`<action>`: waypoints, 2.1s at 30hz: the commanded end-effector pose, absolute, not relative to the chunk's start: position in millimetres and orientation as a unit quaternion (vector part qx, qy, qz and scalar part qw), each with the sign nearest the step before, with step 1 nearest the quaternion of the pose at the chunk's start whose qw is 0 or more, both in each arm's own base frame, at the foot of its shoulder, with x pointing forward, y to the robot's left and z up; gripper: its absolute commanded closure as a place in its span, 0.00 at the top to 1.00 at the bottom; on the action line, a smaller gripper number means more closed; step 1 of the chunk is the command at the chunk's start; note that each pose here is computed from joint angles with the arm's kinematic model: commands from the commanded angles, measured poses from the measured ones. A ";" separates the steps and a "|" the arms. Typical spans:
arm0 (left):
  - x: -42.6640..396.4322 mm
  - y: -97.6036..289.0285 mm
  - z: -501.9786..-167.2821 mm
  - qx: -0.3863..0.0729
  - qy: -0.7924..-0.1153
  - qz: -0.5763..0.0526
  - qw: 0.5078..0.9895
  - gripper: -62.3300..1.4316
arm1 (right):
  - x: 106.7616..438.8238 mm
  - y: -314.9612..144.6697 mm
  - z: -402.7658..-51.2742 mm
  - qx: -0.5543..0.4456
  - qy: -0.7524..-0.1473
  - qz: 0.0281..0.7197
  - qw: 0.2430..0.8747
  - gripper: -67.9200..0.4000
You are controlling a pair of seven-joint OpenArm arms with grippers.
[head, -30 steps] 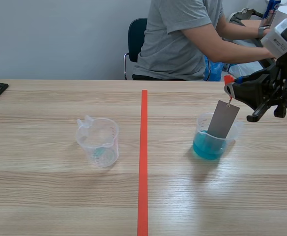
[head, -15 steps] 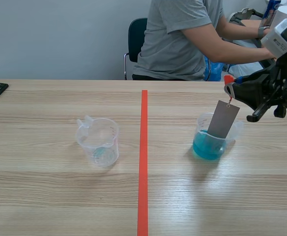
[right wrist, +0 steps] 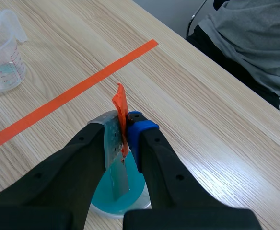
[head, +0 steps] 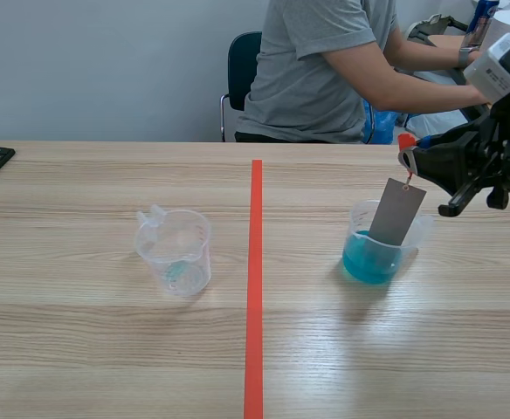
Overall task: Do the redox reaction experiment.
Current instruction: 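Hold the plate still in the solution, then raise the plate and point at it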
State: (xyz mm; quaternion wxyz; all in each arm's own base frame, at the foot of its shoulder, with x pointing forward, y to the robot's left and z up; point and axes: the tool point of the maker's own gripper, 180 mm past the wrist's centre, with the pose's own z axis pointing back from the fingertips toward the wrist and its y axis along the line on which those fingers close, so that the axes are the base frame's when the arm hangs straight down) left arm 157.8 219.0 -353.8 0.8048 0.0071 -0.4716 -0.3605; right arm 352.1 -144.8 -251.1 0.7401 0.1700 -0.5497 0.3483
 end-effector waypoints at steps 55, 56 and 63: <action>161.0 212.1 -349.9 0.002 -0.480 -0.359 0.801 0.07 | 325.7 -130.1 -104.5 0.190 -0.614 0.440 0.627 0.01; 161.0 212.1 -349.9 0.002 -0.480 -0.359 0.801 0.07 | 325.6 -130.3 -104.5 0.190 -0.614 0.440 0.627 0.01; 161.0 212.0 -349.8 0.002 -0.480 -0.359 0.801 0.07 | 325.7 -130.3 -104.5 0.189 -0.614 0.440 0.627 0.01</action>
